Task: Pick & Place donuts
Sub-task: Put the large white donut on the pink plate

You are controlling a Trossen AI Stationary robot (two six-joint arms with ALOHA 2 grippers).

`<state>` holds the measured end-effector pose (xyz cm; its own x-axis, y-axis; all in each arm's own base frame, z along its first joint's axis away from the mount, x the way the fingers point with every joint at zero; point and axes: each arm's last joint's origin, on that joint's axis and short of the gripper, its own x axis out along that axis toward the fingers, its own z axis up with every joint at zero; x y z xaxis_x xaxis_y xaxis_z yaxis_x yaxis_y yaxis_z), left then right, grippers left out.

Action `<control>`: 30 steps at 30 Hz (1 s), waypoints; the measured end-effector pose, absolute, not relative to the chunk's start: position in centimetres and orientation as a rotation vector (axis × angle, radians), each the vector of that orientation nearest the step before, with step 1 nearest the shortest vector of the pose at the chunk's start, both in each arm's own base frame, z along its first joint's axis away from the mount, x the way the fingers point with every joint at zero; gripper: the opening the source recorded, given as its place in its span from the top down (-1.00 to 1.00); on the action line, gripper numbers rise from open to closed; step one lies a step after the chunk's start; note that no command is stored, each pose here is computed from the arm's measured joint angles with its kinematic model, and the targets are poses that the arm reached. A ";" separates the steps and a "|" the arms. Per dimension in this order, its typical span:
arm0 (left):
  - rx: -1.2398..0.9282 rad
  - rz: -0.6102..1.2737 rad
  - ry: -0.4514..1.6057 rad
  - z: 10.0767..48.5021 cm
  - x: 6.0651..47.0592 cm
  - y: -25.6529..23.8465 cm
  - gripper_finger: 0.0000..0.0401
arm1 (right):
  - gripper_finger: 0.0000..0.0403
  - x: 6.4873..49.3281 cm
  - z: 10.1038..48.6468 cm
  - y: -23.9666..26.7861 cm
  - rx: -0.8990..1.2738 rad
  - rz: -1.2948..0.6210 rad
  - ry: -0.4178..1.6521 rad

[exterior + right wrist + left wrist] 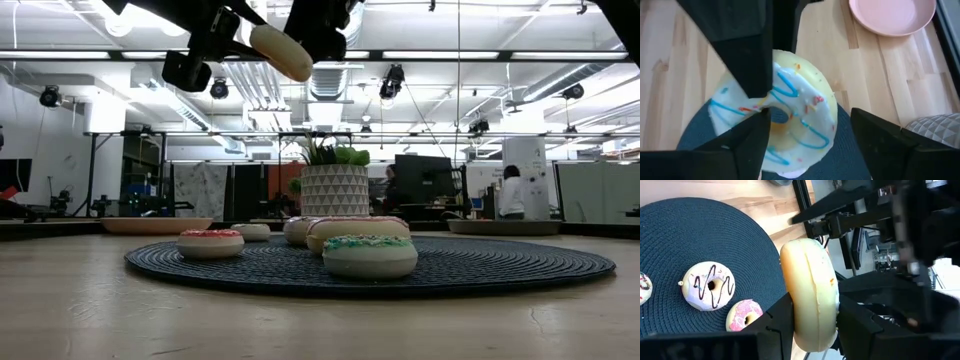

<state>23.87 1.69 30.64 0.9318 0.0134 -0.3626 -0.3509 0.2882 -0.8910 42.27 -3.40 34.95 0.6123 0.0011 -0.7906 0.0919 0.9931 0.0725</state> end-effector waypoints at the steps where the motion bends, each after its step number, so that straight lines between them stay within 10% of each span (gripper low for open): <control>1: -1.260 0.248 0.311 30.6 23.9 1.7 0.47 | -0.35 42.1 35.3 -3.4 0.107 -0.051 0.902; 30: -1.181 0.572 0.239 30.2 22.0 2.6 0.47 | -0.24 36.8 41.0 -3.3 0.156 -0.084 0.815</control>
